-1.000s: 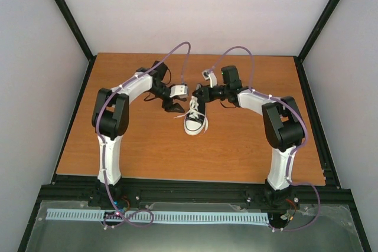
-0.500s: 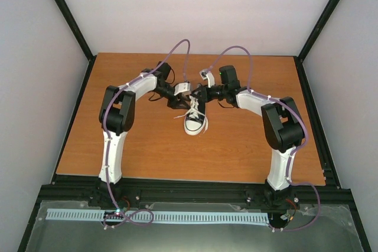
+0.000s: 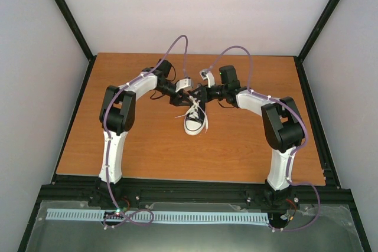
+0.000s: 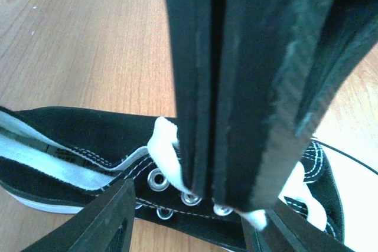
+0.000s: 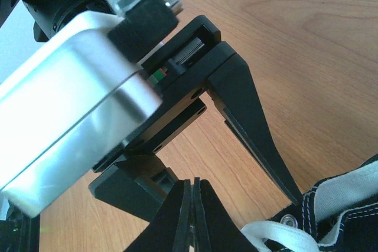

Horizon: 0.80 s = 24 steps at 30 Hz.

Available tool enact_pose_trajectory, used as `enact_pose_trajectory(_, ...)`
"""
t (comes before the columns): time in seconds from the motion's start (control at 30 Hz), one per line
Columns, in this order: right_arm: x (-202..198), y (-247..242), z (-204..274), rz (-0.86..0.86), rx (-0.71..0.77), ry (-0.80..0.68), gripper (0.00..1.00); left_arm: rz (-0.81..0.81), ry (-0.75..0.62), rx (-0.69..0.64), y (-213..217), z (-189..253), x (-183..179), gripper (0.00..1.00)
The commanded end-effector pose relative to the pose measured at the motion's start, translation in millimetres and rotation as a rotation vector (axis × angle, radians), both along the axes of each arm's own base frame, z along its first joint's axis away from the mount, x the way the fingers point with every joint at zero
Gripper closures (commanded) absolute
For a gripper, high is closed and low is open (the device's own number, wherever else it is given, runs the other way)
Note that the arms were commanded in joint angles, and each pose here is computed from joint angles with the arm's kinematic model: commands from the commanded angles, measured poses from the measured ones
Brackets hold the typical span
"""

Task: Tie the shoes

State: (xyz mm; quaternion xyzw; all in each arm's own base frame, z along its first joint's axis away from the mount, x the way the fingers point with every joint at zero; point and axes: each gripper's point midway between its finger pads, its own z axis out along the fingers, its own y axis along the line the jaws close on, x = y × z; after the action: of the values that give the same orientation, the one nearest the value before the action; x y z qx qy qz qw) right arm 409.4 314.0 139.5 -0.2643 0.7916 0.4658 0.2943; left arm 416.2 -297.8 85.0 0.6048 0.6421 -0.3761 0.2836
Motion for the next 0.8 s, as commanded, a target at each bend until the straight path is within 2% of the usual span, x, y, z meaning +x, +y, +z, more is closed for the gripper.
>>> enact_pose_trajectory(0.0,1.7,4.4,24.1,0.011,0.038,-0.075,0.97,-0.070,-0.033,-0.065,-8.9,15.4,-5.4,0.47)
enact_pose_trajectory(0.33,0.7,3.5,25.3,0.009,0.035,-0.077,0.97,-0.088,-0.010,-0.093,-11.3,20.1,-13.3,0.45)
enact_pose_trajectory(0.47,0.2,3.6,25.5,0.010,0.036,-0.074,0.97,-0.041,-0.005,-0.079,-14.0,17.8,-3.8,0.54)
enact_pose_trajectory(0.6,0.0,3.1,23.0,0.008,0.030,-0.066,0.97,-0.060,-0.011,-0.093,-14.7,19.6,-8.2,0.64)
enact_pose_trajectory(0.67,0.3,2.1,21.7,0.004,0.019,-0.066,0.92,-0.085,-0.010,-0.110,-14.9,22.5,-13.9,0.71)
enact_pose_trajectory(0.77,-0.4,-1.6,21.5,-0.004,-0.013,-0.079,0.80,-0.090,0.002,-0.122,-15.3,24.7,-16.3,0.85)
